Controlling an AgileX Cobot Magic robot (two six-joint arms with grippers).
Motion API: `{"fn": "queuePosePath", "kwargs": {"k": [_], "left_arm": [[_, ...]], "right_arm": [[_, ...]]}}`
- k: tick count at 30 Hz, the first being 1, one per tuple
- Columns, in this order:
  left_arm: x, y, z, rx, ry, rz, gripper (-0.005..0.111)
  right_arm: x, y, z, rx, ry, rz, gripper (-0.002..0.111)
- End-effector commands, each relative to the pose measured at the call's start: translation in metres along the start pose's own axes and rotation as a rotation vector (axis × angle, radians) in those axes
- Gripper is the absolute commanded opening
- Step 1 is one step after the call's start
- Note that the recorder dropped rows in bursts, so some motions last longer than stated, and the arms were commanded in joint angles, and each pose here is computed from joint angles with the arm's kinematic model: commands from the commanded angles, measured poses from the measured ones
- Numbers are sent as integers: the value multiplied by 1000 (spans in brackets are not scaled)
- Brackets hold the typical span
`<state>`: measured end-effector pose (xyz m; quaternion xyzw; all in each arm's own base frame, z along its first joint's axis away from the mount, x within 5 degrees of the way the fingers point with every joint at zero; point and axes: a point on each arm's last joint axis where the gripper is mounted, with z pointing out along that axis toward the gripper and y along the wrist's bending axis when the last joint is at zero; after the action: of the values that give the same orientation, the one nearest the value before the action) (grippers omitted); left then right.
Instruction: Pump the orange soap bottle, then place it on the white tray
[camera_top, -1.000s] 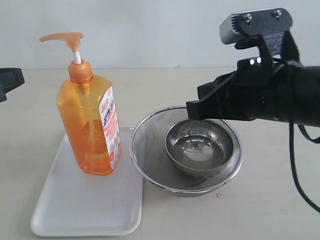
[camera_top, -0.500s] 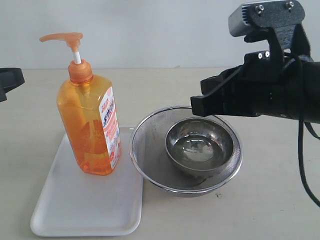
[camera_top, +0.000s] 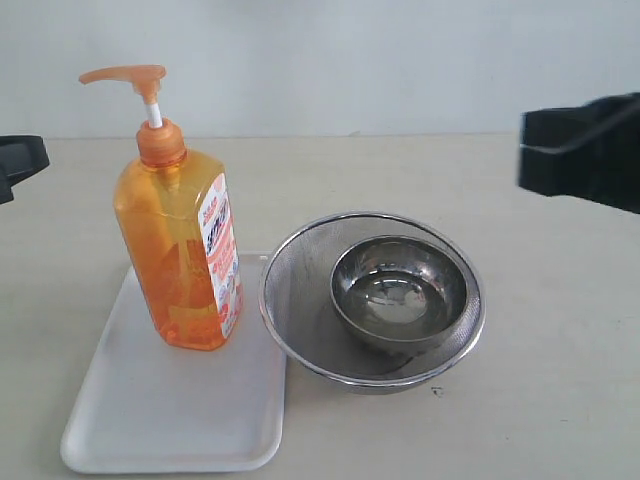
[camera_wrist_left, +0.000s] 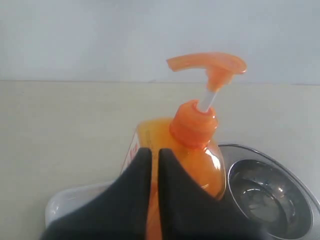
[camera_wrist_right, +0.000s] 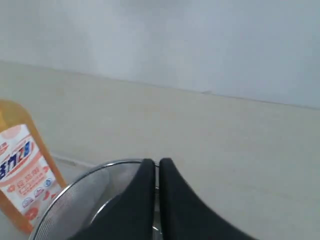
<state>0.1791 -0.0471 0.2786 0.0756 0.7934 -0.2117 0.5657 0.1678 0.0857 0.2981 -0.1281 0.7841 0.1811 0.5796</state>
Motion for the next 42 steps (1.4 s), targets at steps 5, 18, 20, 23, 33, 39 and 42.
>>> {"fn": "queuePosePath", "kwargs": {"k": [5,18,20,23,33,39,42], "left_arm": [[2,-1,0,6,7,-9,5],[2,-1,0,6,7,-9,5],[2,-1,0,6,7,-9,5],[2,-1,0,6,7,-9,5],[2,-1,0,6,7,-9,5],[2,-1,0,6,7,-9,5],[2,-1,0,6,7,-9,5]], "right_arm": [[64,-34,-86,216,-240,159,0],[100,-30,-114,207,-442,130,0],[100,-28,-113,188,-434,126,0],[101,-25,-112,154,-420,120,0],[108,-19,-109,106,-328,39,0],[131,-28,-106,204,-83,151,0],[140,-36,-107,295,6,163,0]]}}
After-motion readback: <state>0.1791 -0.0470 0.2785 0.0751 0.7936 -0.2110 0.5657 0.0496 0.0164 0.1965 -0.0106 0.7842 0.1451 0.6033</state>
